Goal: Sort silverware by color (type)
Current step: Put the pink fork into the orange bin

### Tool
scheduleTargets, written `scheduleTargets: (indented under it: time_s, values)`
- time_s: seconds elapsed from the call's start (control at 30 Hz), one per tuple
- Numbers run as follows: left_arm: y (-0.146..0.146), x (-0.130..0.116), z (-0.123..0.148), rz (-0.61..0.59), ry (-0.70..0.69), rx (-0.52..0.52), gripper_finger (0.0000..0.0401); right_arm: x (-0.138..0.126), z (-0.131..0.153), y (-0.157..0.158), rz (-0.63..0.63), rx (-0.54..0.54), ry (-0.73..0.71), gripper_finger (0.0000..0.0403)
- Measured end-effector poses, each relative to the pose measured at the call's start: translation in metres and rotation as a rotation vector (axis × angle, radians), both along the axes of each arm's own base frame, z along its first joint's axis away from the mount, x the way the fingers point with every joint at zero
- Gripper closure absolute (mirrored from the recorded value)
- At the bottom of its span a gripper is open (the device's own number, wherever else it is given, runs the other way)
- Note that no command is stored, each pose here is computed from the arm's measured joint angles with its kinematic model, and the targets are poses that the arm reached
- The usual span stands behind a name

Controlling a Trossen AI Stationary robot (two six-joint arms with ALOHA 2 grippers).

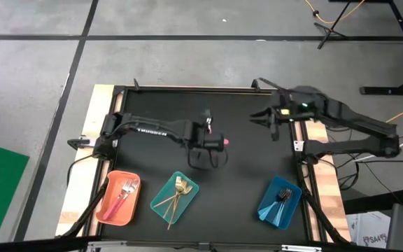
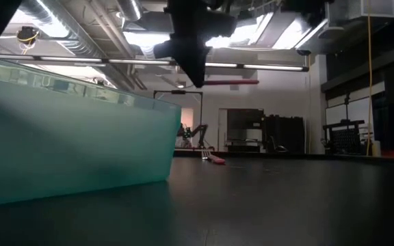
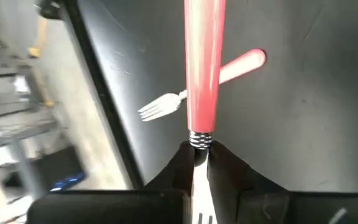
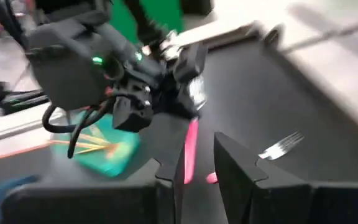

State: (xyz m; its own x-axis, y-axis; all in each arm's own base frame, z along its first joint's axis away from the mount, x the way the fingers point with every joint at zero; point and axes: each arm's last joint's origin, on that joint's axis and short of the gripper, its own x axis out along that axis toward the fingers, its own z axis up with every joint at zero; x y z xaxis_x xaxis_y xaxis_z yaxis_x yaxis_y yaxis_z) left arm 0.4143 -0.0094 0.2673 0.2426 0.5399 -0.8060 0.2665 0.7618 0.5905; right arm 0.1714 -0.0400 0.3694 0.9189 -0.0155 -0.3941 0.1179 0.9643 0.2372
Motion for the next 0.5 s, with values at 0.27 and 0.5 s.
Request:
scheduleTargets:
  time_s: [0.27, 0.5]
  values:
    - [-0.041, -0.003, 0.003, -0.066, -0.03, 0.158, 0.038, 0.048, -0.037, -0.018, 0.178, 0.319, 0.169, 0.0327]
    - [-0.049, -0.003, 0.004, -0.072, -0.05, 0.204, 0.0379, 0.082, -0.073, -0.026, 0.269, 0.45, 0.292, 0.0327]
